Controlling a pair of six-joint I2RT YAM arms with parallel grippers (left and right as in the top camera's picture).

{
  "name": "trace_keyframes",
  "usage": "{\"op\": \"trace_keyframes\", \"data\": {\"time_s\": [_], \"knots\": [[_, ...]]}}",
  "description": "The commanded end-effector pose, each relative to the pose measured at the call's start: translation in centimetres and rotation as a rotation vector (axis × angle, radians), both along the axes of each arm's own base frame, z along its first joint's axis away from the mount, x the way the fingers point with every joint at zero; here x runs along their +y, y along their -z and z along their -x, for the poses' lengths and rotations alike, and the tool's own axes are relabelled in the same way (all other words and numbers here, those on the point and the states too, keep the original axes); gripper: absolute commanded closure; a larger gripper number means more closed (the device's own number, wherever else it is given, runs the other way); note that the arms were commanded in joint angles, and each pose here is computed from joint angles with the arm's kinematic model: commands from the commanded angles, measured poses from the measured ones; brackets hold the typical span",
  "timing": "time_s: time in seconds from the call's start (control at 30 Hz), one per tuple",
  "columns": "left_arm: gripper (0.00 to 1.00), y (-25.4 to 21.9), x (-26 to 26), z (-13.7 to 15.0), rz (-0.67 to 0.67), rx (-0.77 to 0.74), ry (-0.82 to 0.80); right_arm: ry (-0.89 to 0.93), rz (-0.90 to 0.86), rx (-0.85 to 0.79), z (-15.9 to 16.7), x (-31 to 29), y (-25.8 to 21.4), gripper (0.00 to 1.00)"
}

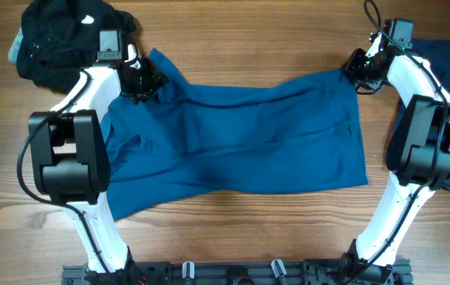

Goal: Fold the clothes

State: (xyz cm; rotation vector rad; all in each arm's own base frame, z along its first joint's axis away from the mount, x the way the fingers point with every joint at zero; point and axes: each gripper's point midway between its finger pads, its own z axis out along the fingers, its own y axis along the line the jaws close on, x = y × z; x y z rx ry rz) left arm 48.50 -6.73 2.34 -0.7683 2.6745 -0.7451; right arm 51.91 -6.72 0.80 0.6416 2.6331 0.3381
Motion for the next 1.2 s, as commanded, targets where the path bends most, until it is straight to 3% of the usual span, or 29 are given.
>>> {"op": "trace_keyframes", "data": {"time_s": [0.0,0.13,0.23,0.5,0.87,1.17], "knots": [[0.58,0.3,-0.3,-0.3,-0.001,-0.006,0.025,0.01,0.051,0.023,0.0,-0.9,0.9,0.76],[0.6,0.3,-0.3,-0.3,-0.001,-0.006,0.026,0.016,0.071,0.039,0.3,-1.2,1.0,0.88],[0.69,0.3,-0.3,-0.4,-0.001,-0.01,0.025,0.016,0.07,0.046,0.5,-1.2,1.1,0.96],[0.96,0.2,-0.3,-0.4,0.0,-0.011,0.025,0.043,0.12,0.066,1.3,-2.0,-0.5,0.96],[0.96,-2.1,-1.4,-0.2,0.068,-0.041,0.057,0.025,0.05,0.043,2.1,-0.6,-4.2,0.96],[0.96,-4.1,-1.2,1.9,0.06,0.006,0.071,0.063,0.025,0.091,4.1,-0.2,-5.9,0.96]]}}
